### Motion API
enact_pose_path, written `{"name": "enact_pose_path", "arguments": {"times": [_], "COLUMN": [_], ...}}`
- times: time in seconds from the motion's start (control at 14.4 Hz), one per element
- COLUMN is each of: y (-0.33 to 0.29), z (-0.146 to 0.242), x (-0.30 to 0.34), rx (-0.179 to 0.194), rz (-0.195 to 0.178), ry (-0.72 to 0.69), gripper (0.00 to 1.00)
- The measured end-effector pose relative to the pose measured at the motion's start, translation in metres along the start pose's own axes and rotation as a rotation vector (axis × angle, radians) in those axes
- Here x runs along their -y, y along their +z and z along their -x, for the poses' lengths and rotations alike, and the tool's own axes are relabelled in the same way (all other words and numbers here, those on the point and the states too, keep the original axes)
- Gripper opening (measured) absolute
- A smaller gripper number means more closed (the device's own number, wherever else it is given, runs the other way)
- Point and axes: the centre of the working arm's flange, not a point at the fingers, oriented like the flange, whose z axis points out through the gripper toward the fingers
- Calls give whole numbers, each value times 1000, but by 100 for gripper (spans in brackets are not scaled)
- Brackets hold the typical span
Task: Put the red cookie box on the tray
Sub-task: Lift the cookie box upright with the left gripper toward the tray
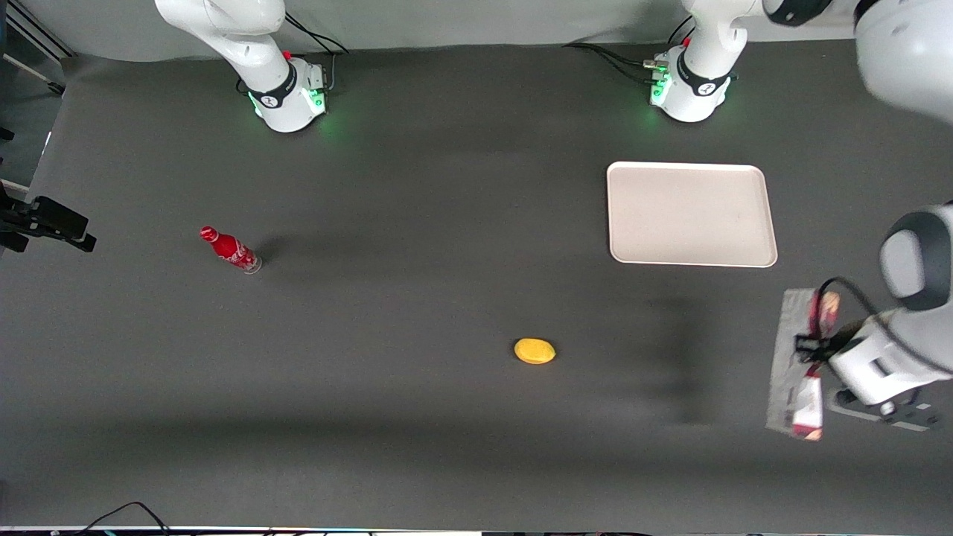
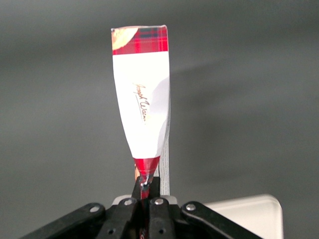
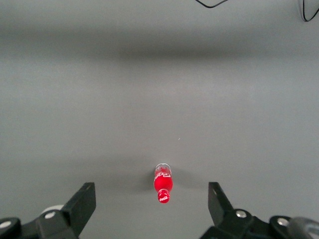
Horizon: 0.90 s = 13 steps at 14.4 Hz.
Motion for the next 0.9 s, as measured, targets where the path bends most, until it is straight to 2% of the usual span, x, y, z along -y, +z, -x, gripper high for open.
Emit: {"name": "enact_pose_path", "arguments": {"times": [0.14, 0.28, 0.49, 0.62, 0.9], "y": [-55, -93, -102, -79, 18], "z": [42, 86, 141, 173, 220], "x": [15, 29, 51, 57, 46], "rx": [52, 129, 202, 203, 135], "rz": [5, 21, 37, 40, 53], "ry": [-54, -115, -193, -216, -255], "gripper": [6, 6, 6, 6, 6]}}
